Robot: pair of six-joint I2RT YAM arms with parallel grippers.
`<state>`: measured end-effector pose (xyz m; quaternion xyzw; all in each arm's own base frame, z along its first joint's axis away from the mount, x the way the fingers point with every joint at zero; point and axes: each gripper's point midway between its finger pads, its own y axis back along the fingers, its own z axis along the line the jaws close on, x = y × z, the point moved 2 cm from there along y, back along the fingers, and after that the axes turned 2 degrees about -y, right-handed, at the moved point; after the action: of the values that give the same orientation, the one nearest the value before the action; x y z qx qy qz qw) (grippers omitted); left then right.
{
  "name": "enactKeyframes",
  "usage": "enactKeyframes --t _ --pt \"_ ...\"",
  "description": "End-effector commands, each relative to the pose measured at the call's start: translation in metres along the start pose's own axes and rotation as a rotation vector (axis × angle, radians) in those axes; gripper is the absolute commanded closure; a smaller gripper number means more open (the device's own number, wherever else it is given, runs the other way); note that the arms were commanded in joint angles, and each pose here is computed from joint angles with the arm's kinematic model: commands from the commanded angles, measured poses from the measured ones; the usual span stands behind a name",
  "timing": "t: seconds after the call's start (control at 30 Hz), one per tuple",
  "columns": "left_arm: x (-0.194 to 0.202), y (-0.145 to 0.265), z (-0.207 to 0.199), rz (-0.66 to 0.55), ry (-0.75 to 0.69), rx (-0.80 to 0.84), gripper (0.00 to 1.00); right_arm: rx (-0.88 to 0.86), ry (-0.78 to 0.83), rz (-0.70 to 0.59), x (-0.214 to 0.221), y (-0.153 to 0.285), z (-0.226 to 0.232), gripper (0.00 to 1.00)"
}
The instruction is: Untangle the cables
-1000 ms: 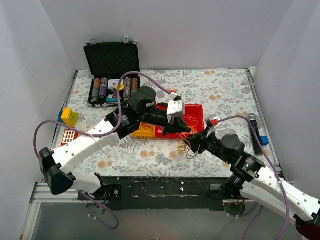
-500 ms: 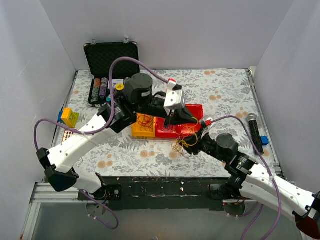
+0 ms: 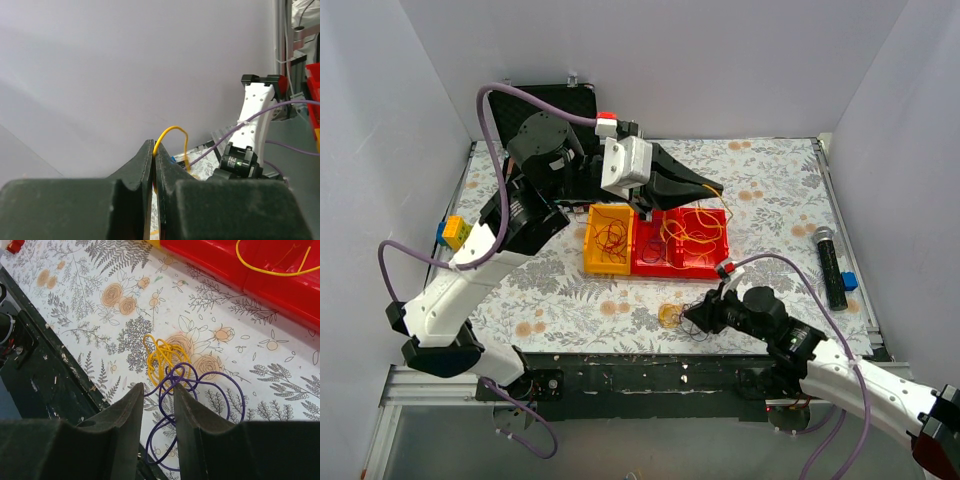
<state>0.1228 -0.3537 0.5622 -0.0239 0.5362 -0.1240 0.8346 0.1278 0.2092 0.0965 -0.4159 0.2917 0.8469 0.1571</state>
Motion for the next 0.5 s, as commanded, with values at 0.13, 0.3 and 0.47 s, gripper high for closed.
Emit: enactKeyframes --t 0.13,0.3,0.47 --pt "0.003 -0.002 0.031 -0.025 -0.036 -0.189 1.0 0.011 -0.043 0.022 0.011 0.006 -0.003 0.62" --pt "0.088 0.004 0.058 0.054 0.001 -0.451 1.0 0.077 -0.063 -0.055 -0.013 0.025 -0.003 0.38" --pt "0.178 0.002 0.074 0.186 0.068 -0.579 1.0 0.095 -0.103 -0.105 -0.021 0.04 -0.003 0.44"
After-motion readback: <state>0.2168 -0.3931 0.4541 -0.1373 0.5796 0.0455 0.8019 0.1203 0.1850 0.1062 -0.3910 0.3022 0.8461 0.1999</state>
